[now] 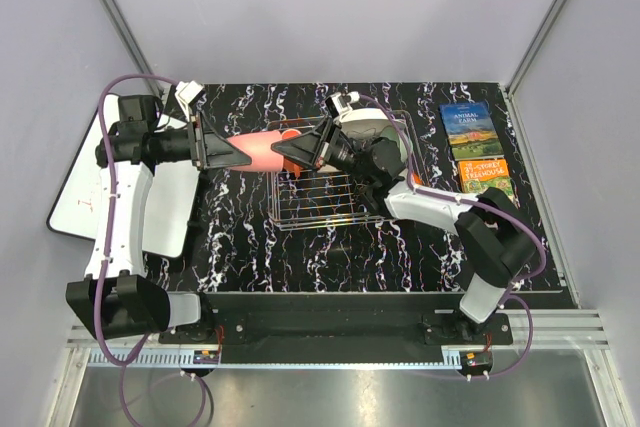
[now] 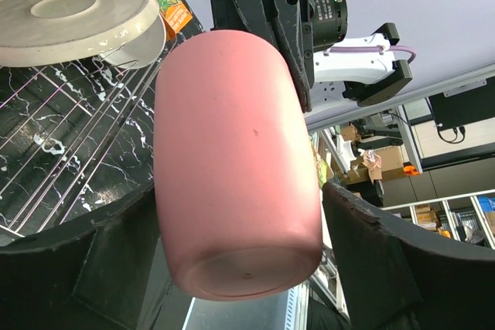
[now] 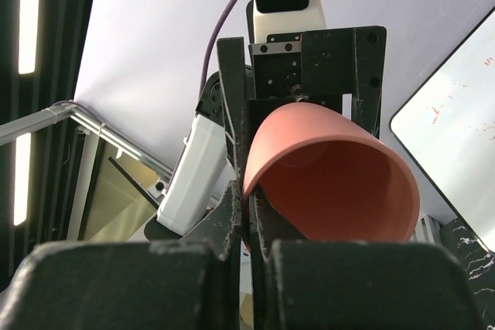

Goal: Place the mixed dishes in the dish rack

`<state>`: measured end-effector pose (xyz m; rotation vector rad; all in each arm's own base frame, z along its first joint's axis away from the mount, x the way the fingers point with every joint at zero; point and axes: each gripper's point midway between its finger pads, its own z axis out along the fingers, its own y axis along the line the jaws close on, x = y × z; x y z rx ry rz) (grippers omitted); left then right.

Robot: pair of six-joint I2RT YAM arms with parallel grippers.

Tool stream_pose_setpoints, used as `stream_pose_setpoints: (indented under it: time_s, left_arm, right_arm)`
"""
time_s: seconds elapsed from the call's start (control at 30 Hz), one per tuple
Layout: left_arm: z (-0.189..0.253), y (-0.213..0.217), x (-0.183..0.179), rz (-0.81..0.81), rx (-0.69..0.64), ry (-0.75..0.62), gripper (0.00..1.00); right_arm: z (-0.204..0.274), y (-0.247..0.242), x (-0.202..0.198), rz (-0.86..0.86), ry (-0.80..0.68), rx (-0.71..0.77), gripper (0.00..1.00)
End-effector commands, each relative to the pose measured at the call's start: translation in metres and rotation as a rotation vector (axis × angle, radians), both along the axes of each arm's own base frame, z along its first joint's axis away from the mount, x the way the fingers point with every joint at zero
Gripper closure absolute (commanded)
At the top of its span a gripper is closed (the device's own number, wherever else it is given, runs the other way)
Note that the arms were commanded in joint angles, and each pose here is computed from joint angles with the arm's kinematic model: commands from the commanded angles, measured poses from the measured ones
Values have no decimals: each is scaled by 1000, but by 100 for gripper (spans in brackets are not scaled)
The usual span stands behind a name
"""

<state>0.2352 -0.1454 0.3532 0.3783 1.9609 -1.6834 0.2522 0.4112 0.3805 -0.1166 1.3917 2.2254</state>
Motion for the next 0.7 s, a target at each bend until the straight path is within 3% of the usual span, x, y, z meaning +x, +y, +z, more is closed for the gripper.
stream_pose_setpoints:
  time_s: [0.0, 0.17, 0.2, 0.3, 0.33, 0.4, 0.47, 0.5, 0.57, 0.6, 0.67]
  left_arm:
    - [9, -1, -2, -14, 1, -67, 25]
    - [11, -2, -1, -19, -2, -69, 62]
    - [11, -2, -1, -17, 1, -71, 76]
    - [9, -2, 2, -11, 9, -75, 97]
    - [9, -2, 2, -8, 13, -75, 100]
    - [8, -1, 4, 2, 25, -87, 100]
    - [10, 0, 4, 14, 39, -105, 100]
    - [8, 1, 5, 31, 59, -112, 100]
    - [8, 2, 5, 48, 90, -147, 100]
    - [1, 4, 6, 76, 131, -125, 100]
    - [-15, 7, 14, 94, 248, -165, 100]
  right_arm:
    - [13, -2, -10, 11, -34, 56, 100]
    - [9, 6, -12, 34, -26, 35, 100]
    - [4, 7, -12, 34, -21, 24, 100]
    - [-3, 6, -14, 33, -14, -5, 100]
    - [-4, 6, -15, 32, -8, -26, 100]
    - [-10, 7, -19, 29, -27, -66, 78]
    - [-16, 2, -21, 15, -47, -124, 63]
    - [-34, 0, -20, 7, -12, -184, 48]
    - [-33, -17, -18, -49, -40, -218, 9]
    - [-53, -23, -16, -63, 0, -280, 1]
    - [-54, -46, -14, -132, -32, -317, 0]
